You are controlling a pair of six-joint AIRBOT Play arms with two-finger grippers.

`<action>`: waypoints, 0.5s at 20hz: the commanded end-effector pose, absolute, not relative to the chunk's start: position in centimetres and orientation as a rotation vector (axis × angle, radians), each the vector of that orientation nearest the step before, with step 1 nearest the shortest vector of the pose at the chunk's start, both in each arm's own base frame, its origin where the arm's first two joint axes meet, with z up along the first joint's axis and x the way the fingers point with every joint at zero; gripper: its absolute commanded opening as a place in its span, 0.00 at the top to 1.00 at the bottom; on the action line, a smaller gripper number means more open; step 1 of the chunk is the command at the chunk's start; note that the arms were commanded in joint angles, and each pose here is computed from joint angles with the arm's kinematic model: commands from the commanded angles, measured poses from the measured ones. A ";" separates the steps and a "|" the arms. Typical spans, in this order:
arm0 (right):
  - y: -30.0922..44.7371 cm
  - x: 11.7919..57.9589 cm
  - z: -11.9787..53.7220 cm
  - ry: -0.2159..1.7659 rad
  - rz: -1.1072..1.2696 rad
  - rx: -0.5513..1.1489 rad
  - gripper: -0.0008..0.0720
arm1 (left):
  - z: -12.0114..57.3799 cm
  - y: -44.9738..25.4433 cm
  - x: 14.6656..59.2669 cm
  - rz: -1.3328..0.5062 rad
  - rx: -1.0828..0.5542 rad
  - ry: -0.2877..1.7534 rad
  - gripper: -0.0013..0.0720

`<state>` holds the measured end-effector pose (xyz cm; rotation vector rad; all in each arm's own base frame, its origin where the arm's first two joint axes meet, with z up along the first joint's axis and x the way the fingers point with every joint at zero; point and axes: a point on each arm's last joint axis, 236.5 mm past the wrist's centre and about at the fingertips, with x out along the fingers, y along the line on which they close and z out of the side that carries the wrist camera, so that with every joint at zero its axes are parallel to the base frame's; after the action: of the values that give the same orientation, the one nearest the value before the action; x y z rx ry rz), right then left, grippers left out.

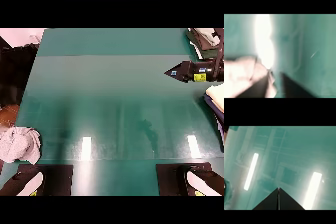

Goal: Fold the shirts.

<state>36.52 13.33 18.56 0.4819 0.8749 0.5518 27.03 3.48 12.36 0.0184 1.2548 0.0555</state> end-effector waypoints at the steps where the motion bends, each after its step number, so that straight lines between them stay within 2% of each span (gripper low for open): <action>1: 13.3 36.5 18.4 0.871 0.562 0.453 0.97 | 5.7 8.5 20.6 0.318 0.024 1.462 0.13; 5: 13.3 36.4 18.4 0.867 0.571 0.435 0.97 | -0.3 10.0 17.0 0.407 -0.037 1.589 0.12; 9: 13.3 36.4 18.4 0.862 0.577 0.422 0.97 | -3.4 10.2 15.1 0.413 -0.025 1.645 0.13; 10: 13.3 36.4 18.4 0.862 0.577 0.422 0.97 | -3.4 10.2 15.1 0.419 -0.031 1.643 0.19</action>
<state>36.44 13.29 18.44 0.4309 0.8642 0.5719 16.28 9.74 -1.75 -0.0317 1.6185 0.3894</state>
